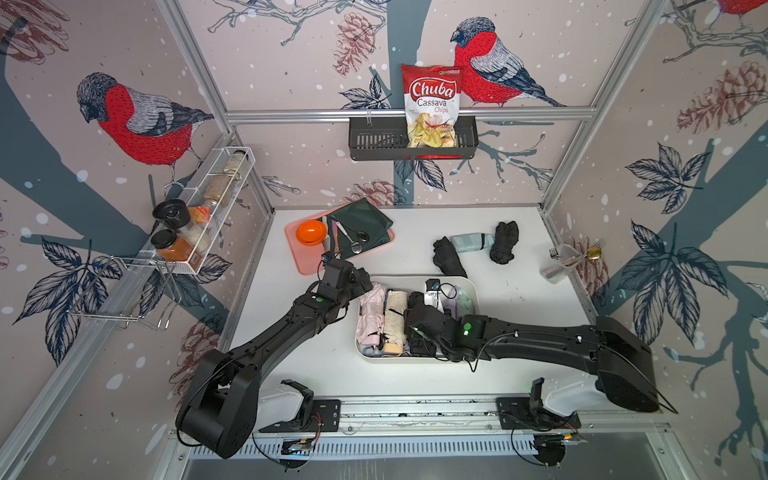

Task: Put the umbrella into the storage box
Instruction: Place the umbrella in the storage box.

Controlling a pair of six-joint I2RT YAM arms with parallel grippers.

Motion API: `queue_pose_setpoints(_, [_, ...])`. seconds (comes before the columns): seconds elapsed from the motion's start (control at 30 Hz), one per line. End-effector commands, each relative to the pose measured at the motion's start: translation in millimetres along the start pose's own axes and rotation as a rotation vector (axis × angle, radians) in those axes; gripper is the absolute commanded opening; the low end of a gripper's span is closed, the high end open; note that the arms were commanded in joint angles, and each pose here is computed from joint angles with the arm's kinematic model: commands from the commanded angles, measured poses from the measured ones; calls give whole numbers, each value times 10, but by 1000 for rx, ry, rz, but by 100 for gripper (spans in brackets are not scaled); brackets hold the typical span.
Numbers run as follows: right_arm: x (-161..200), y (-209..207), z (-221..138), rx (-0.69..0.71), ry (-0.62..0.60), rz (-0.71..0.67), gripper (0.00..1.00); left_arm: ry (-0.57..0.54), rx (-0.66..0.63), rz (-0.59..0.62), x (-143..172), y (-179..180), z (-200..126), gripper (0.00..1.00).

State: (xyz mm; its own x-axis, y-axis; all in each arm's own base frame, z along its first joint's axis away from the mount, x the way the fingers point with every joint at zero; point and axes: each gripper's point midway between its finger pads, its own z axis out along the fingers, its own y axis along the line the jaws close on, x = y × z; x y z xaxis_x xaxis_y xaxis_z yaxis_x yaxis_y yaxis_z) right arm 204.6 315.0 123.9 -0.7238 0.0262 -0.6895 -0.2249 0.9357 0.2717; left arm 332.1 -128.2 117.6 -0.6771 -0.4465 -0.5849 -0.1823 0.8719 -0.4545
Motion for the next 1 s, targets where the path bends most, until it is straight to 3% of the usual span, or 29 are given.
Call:
queue_pose_setpoints(0.0, [-146,4,-74,-31,-42,22,91,-37,30,0,-109,-81,-26,98])
queue_pose_setpoints(0.2, [-269,-65,-156,-116,-66,104,89,-38,25,2,-108,-70,-27,98])
queue_pose_setpoints(0.33, [-232,-207,-96,-124,-46,150,76,-34,23,4,-100,-66,-17,98])
queue_pose_setpoints(0.53, [-101,-137,8,-180,17,143,66,-33,20,2,-95,-61,-16,98])
queue_pose_setpoints(0.83, [126,87,124,-265,114,93,34,-1,46,-1,-17,-91,23,98])
queue_pose_setpoints(0.97, [240,106,213,-260,158,79,31,20,45,-8,53,-63,58,98])
